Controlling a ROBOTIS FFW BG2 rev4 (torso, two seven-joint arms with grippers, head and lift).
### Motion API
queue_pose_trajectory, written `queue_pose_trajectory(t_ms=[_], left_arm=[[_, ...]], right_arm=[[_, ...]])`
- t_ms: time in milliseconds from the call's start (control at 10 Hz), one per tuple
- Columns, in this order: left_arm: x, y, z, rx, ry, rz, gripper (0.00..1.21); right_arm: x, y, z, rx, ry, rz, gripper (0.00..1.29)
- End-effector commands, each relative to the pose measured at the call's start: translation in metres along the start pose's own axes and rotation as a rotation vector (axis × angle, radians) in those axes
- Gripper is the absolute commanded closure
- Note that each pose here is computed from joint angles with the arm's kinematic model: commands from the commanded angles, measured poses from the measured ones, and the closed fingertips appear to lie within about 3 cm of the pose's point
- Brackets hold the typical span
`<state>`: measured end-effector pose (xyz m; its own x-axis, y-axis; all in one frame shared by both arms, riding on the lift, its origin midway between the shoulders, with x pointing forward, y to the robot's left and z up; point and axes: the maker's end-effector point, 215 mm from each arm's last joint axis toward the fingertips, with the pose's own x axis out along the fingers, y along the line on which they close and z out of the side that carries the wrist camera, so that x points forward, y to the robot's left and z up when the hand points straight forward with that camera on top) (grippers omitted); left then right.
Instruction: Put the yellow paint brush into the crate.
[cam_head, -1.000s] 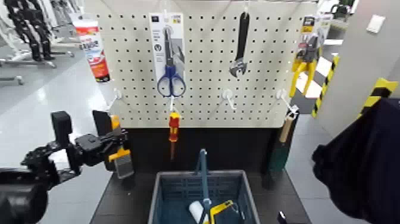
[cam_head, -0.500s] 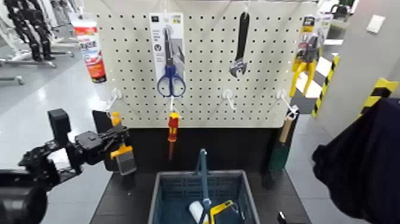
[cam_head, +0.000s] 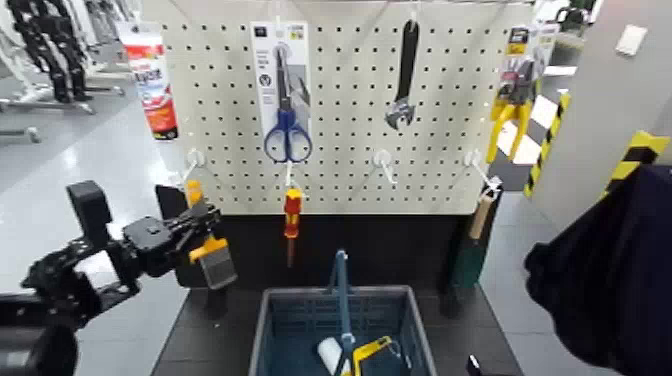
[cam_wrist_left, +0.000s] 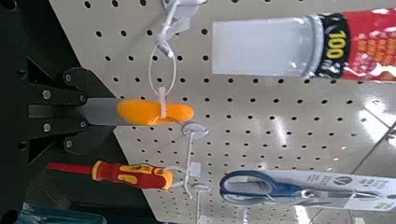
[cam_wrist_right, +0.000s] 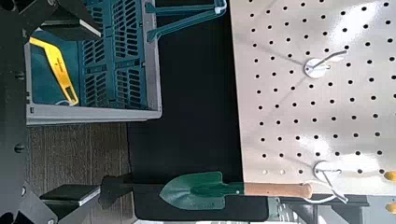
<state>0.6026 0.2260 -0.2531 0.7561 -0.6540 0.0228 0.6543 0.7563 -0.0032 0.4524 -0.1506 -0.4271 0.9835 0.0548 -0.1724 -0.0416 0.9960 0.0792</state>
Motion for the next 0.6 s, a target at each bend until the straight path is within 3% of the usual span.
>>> queue_pose_trajectory(t_ms=[100, 600], left_arm=[[-0.002, -0.005, 0.017, 0.015, -0.027, 0.002, 1.19], [0.009, -0.045, 0.038, -0.075, -0.071, -0.041, 1.19]], right_arm=[[0.001, 0.000, 0.000, 0.000, 0.000, 0.000, 0.14], [0.000, -0.001, 0.000, 0.005, 0.000, -0.002, 0.14]])
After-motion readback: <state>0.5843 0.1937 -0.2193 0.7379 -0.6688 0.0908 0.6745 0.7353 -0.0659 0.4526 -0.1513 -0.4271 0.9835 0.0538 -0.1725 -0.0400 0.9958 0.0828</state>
